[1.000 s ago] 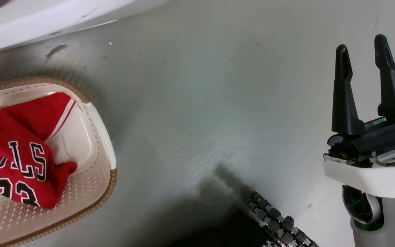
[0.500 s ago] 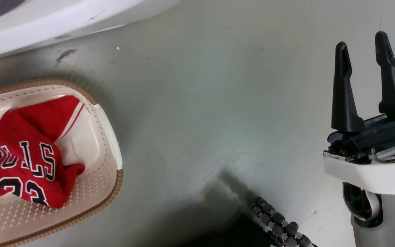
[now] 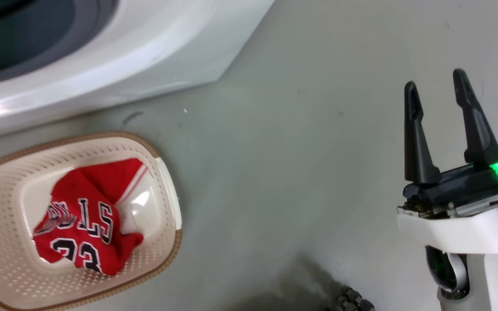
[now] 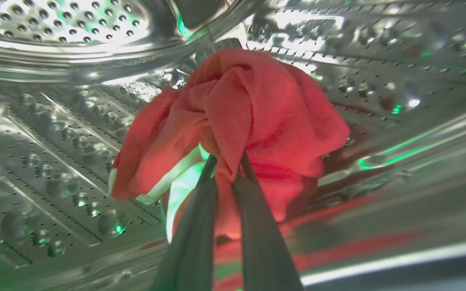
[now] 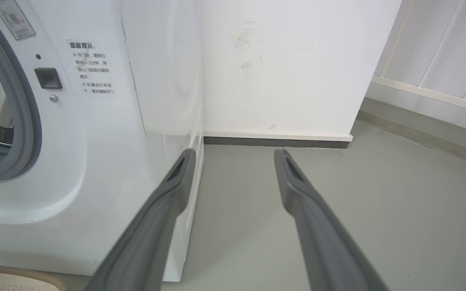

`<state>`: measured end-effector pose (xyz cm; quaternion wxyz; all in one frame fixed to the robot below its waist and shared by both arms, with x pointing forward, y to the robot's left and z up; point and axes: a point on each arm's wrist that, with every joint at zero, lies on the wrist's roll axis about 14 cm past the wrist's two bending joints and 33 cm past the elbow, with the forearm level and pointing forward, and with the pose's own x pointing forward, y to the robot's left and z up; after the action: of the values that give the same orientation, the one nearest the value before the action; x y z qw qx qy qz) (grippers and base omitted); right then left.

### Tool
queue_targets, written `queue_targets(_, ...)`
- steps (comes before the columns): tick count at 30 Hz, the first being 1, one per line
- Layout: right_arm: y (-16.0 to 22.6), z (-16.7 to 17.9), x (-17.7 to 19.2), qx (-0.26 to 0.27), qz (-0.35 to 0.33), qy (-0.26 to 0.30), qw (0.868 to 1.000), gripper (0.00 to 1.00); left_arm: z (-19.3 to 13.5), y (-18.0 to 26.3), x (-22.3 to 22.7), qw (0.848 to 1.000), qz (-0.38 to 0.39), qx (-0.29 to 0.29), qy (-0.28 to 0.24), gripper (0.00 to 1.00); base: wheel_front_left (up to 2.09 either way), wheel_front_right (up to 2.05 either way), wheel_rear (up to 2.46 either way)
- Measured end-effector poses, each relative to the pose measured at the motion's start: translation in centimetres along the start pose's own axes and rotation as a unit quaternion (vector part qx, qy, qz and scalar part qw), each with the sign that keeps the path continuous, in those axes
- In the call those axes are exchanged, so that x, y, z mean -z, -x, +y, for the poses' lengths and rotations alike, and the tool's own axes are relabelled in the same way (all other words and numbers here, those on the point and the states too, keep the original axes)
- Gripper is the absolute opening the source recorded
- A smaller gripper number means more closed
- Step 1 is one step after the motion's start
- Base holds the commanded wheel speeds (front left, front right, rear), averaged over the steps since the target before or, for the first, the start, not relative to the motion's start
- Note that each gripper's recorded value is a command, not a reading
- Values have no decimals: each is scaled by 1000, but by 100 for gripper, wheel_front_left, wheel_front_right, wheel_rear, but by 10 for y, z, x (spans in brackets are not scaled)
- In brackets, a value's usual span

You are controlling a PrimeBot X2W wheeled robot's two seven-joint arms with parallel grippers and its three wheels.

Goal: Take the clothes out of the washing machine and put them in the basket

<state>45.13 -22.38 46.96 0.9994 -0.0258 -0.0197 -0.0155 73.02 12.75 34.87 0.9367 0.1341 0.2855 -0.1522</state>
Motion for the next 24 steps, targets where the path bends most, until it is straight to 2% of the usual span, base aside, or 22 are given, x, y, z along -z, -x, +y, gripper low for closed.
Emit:
queue_targets(3, 9, 3, -16, -3, -15, 1, 1000, 100, -2, 27, -8, 999, -45, 0, 10, 0, 0, 0, 0)
queue_targets(6, 14, 5, -23, -5, -21, 3, 1000, 100, -4, 40, -8, 998, -60, 0, 8, 0, 0, 0, 0)
queue_targets(11, 27, 13, -46, -15, -47, 4, 999, 100, -8, 86, -10, 991, -125, -5, 54, 0, 0, 0, 0)
queue_targets(17, 38, 18, -58, -21, -58, 3, 998, 100, -7, 118, -16, 985, -166, -19, 51, 0, 0, 0, 0)
queue_targets(24, 64, 26, -69, -29, -65, 2, 997, 100, -27, 171, -7, 978, -200, -31, 57, 0, 0, 0, 0)
